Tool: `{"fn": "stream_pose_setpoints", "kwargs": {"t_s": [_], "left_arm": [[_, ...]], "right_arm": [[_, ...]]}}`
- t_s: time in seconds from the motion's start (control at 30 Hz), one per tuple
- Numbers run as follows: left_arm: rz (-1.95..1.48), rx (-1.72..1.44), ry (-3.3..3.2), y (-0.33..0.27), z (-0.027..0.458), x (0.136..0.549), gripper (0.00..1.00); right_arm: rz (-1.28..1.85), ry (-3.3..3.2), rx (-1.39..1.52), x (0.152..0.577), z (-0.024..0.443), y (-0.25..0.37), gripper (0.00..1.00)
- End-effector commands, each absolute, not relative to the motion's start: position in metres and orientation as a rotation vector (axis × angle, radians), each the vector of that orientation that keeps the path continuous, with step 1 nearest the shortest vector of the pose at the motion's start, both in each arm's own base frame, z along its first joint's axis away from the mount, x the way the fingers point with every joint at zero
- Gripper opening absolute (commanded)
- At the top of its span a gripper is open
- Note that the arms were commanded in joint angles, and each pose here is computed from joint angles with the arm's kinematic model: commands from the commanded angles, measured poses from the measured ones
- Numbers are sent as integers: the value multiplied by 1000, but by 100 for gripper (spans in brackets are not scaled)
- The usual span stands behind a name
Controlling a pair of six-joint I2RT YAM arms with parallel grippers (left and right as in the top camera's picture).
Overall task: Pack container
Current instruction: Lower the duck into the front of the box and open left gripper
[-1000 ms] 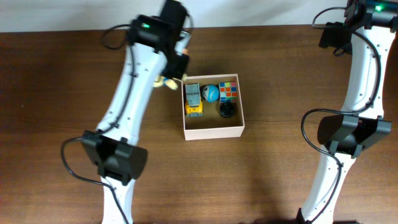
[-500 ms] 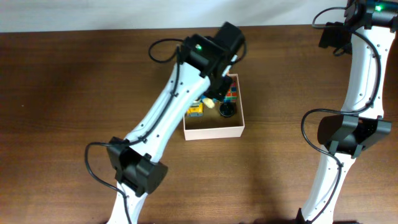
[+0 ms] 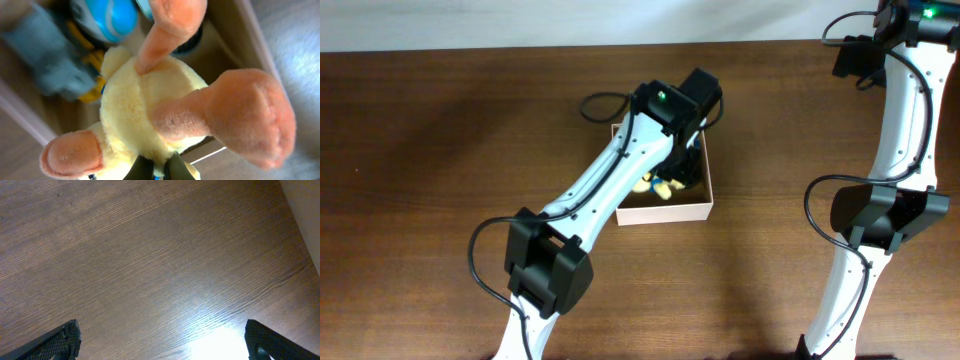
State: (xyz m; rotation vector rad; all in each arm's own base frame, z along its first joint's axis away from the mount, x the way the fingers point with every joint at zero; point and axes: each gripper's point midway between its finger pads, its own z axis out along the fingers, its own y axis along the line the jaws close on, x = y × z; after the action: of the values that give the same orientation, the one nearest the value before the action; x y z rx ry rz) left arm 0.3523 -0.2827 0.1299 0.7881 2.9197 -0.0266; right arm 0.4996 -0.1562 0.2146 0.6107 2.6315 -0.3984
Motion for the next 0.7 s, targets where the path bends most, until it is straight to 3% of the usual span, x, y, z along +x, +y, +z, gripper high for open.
{"fn": "stream_pose_setpoints", "kwargs": {"t_s": [0.0, 0.67], "left_arm": [[-76, 804, 2957, -290, 118, 340, 2], [43, 825, 2897, -288, 107, 348, 2]], "right_arm": [[-400, 2621, 630, 499, 217, -157, 99], [-400, 2621, 630, 499, 217, -157, 99]]}}
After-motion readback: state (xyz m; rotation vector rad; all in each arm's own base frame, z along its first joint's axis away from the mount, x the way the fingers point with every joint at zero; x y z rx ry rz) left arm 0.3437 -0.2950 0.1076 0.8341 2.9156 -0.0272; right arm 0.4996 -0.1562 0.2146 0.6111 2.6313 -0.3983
